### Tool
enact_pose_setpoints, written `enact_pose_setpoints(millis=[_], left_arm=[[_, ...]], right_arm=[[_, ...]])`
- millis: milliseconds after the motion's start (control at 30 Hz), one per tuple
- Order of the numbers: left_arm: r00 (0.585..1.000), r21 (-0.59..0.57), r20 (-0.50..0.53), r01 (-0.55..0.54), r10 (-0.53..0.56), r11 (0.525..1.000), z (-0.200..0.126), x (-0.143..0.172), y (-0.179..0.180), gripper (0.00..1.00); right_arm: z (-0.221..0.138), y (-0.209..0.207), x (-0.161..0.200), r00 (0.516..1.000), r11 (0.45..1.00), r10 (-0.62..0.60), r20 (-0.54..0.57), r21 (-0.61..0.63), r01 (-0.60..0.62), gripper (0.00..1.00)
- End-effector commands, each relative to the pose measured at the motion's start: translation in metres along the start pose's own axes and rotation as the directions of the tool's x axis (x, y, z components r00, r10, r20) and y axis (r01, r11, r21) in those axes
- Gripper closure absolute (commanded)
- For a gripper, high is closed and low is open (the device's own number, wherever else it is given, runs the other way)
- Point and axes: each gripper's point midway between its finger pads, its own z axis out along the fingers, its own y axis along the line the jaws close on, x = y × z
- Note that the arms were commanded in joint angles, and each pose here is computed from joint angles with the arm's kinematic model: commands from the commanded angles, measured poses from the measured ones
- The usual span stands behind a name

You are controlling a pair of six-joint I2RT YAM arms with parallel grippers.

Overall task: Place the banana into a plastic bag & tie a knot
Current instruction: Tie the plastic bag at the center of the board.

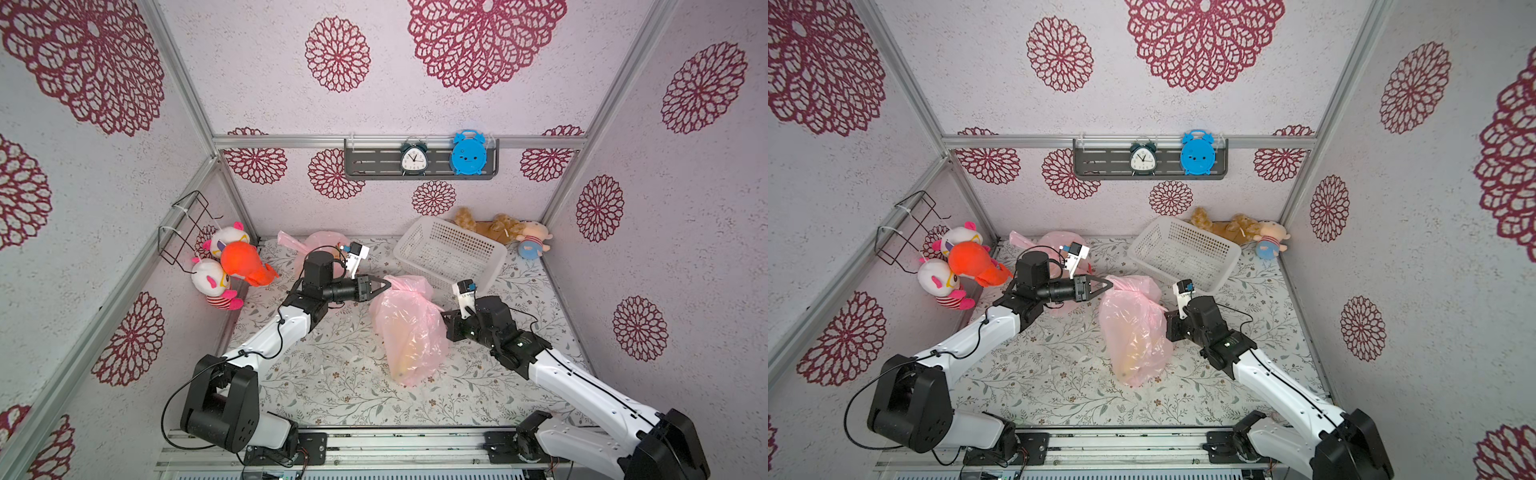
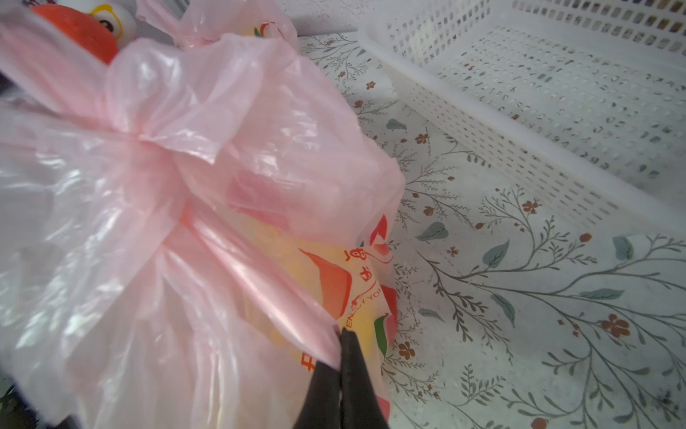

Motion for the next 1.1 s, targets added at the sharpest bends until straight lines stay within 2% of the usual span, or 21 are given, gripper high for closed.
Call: enact_pose_setpoints(millis=[0,100,200,333,400,467,533,700,800,867,1067], left_arm=[[0.997,0.004,-0.009,-0.083,0.083,0.997,0.006,-0.004,-0.008,1.0],[0.996,0.068,-0.032,-0.083,0.085,0.994,0.009,0.001,-0.015,0.97],[0.995,0.086,-0.041,-0.09,0.094,0.992,0.01,0.004,-0.018,0.64],[0.994,0.01,-0.027,-0.107,0.107,0.994,0.003,0.002,-0.014,0.49],[0.993,-0.035,-0.02,-0.113,0.112,0.993,-0.003,0.001,-0.012,0.45],[0.992,-0.13,-0.005,-0.122,0.123,0.984,-0.012,-0.002,-0.004,0.4],[0.991,-0.25,0.006,-0.127,0.133,0.96,-0.024,-0.006,0.005,0.38],[0.988,-0.357,0.025,-0.131,0.15,0.925,-0.045,-0.012,-0.001,0.35],[0.985,-0.35,0.016,-0.156,0.173,0.924,-0.046,-0.012,-0.018,0.42],[0.984,-0.331,-0.004,-0.172,0.18,0.928,-0.042,-0.009,-0.029,0.42],[0.987,-0.339,-0.094,-0.154,0.13,0.928,-0.026,0.001,-0.024,0.45]], right_arm=[[-0.014,0.02,-0.016,0.996,0.994,-0.066,0.056,-0.089,0.071,1.0],[-0.017,0.017,-0.015,0.995,0.994,-0.078,0.064,-0.074,0.083,1.0],[-0.014,0.017,-0.012,0.996,0.994,-0.075,0.049,-0.079,0.079,1.0],[-0.01,0.016,-0.009,0.997,0.994,-0.069,0.035,-0.082,0.071,1.0],[-0.009,0.016,-0.008,0.997,0.994,-0.069,0.034,-0.083,0.071,1.0],[-0.008,0.016,-0.007,0.997,0.994,-0.069,0.027,-0.084,0.071,1.0],[-0.007,0.016,-0.007,0.998,0.994,-0.066,0.023,-0.084,0.067,1.0],[-0.005,0.018,-0.007,0.998,0.993,-0.063,0.021,-0.095,0.065,1.0],[-0.005,0.018,-0.007,0.998,0.993,-0.058,0.018,-0.097,0.06,1.0],[-0.005,0.019,-0.008,0.998,0.993,-0.057,0.019,-0.098,0.059,1.0],[-0.004,0.02,-0.007,0.998,0.993,-0.053,0.015,-0.105,0.054,1.0]])
